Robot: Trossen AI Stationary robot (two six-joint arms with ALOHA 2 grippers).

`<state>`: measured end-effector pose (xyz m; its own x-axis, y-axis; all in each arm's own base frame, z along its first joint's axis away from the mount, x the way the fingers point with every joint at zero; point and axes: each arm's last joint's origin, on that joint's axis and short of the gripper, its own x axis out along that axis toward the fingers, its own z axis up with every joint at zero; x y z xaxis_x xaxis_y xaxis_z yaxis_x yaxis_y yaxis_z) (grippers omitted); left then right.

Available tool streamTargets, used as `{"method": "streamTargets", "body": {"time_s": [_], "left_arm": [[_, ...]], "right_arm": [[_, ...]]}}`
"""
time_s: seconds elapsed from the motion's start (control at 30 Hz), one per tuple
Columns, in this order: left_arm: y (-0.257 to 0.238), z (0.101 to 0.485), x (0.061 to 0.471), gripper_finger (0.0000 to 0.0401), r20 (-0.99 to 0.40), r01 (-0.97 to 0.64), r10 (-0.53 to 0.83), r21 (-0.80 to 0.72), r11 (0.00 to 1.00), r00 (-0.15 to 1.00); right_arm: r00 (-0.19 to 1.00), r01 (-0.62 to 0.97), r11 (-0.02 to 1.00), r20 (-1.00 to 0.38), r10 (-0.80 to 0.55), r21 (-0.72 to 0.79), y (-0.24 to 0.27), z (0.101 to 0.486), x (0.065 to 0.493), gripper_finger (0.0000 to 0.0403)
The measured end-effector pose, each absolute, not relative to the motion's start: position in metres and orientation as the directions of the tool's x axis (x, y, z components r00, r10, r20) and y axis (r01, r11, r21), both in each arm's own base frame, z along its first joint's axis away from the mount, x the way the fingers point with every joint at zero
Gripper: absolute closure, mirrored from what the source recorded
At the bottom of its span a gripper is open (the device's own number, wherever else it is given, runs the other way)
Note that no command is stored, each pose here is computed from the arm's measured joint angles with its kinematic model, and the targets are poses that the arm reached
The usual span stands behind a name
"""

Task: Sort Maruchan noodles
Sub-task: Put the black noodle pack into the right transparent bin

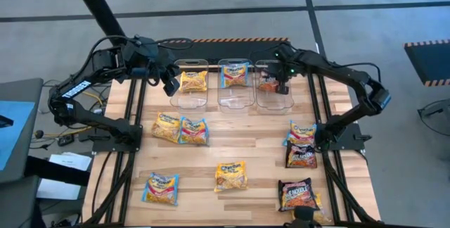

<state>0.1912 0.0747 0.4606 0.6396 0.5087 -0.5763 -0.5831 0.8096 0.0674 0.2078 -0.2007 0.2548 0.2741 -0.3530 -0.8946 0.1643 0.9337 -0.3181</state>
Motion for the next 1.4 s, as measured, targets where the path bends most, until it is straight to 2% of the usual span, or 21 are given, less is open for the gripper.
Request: {"method": "streamTargets", "body": {"time_s": [0.3, 0.6, 1.0, 1.17, 1.4], "left_arm": [[0.075, 0.460, 0.191, 0.0315, -0.578, -0.583, 0.508, 0.068, 0.810, 0.638], [0.075, 0.460, 0.191, 0.0315, -0.580, -0.571, 0.507, 0.086, 0.816, 0.637], [0.074, 0.459, 0.190, 0.0315, -0.595, -0.569, 0.504, 0.092, 0.817, 0.626], [0.074, 0.458, 0.190, 0.0315, -0.598, -0.569, 0.503, 0.093, 0.817, 0.624], [0.074, 0.458, 0.190, 0.0315, -0.601, -0.568, 0.502, 0.094, 0.817, 0.622]], "right_arm": [[0.208, 0.172, 0.924, -0.905, -0.372, -0.341, -0.213, 0.234, 0.218, 0.0398], [0.132, 0.169, 0.898, -0.894, -0.429, -0.406, -0.211, 0.230, 0.222, 0.0338], [0.113, 0.141, 0.912, -0.909, -0.401, -0.385, -0.201, 0.228, 0.226, 0.0275], [0.104, 0.131, 0.916, -0.914, -0.393, -0.380, -0.196, 0.228, 0.229, 0.0258], [0.080, 0.164, 0.923, -0.928, -0.364, -0.348, -0.185, 0.228, 0.230, 0.0253]]}}
